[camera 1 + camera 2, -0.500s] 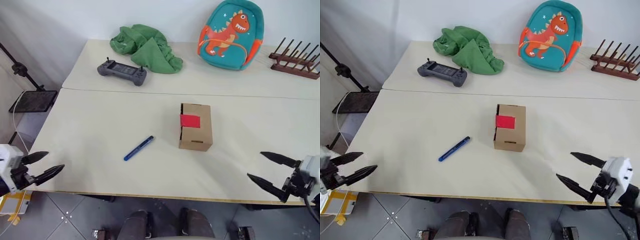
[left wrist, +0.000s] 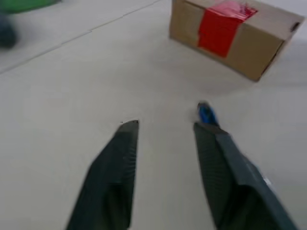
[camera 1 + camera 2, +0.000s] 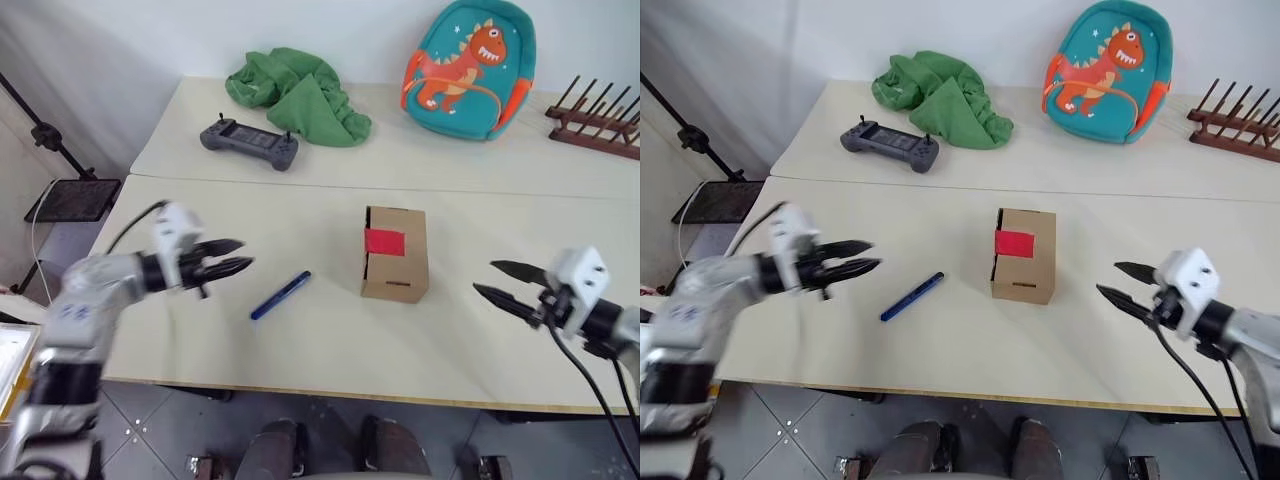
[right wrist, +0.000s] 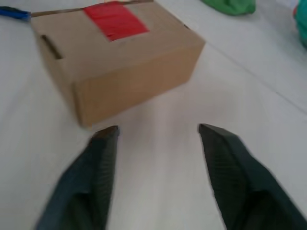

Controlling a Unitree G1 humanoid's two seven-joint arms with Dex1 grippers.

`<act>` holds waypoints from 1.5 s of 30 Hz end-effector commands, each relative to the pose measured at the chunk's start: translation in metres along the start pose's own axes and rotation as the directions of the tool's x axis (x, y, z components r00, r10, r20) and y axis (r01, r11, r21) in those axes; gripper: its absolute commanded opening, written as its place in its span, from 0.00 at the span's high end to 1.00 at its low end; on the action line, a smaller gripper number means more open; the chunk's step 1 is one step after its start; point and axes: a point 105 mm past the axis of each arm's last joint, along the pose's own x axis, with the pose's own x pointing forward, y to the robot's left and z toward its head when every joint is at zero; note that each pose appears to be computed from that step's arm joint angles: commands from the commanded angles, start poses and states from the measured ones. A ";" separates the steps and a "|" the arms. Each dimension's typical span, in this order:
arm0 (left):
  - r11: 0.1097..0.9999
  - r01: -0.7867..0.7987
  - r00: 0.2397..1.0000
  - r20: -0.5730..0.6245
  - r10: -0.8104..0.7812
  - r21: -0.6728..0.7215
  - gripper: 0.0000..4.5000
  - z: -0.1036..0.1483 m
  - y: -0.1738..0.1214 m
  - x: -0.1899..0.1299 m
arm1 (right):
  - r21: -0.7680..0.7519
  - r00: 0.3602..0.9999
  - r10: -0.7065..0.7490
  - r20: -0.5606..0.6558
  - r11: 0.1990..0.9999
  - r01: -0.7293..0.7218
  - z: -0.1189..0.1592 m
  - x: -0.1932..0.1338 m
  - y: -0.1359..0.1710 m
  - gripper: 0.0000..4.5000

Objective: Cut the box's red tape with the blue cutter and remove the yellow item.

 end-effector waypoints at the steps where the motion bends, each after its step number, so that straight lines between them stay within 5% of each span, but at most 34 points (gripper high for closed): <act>1: 0.995 0.061 0.997 -0.048 -0.058 0.080 0.85 0.001 -0.006 0.036 | -0.033 0.997 -0.047 -0.058 0.998 0.045 -0.004 0.012 -0.009 0.76; 4: 0.981 0.148 0.987 -0.079 -0.139 0.125 1.00 0.003 -0.018 0.067 | -0.047 0.996 -0.047 -0.080 0.998 0.043 -0.006 0.023 -0.010 0.99; 9: 0.948 0.239 0.968 -0.132 -0.214 0.212 1.00 0.015 -0.035 0.121 | 0.037 0.993 0.121 -0.019 0.992 -0.120 0.011 0.049 0.022 0.99; 18: 0.936 0.271 0.963 -0.079 -0.259 0.226 1.00 0.029 -0.044 0.137 | 0.145 0.951 0.309 -0.021 0.942 -0.303 0.029 0.044 0.070 0.99; 24: 0.959 0.125 0.990 0.028 -0.137 0.253 1.00 0.058 -0.028 0.160 | 0.268 0.833 0.551 -0.047 0.811 -0.520 0.041 0.021 0.119 0.99; 28: 0.961 -0.004 0.998 0.059 -0.013 0.276 1.00 0.069 0.009 0.140 | 0.287 0.878 0.470 -0.094 0.857 -0.428 0.040 0.003 0.093 0.99; 32: 0.953 0.050 0.997 0.034 -0.063 0.298 1.00 0.066 0.018 0.107 | 0.290 0.904 0.398 -0.155 0.893 -0.344 0.033 -0.020 0.061 0.99; 35: 0.942 0.221 0.975 -0.034 -0.220 0.253 1.00 0.053 -0.001 0.079 | 0.237 0.949 0.221 -0.224 0.957 -0.167 0.017 -0.031 0.020 0.99; 39: 0.821 0.560 0.818 -0.229 -0.528 0.110 1.00 0.016 -0.065 0.047 | 0.153 0.981 0.022 -0.191 0.988 0.007 0.001 -0.017 -0.018 0.99; 45: 0.857 0.501 0.859 -0.190 -0.475 0.123 1.00 0.020 -0.080 0.082 | 0.146 0.990 0.058 -0.130 0.989 -0.039 -0.008 0.015 -0.013 0.99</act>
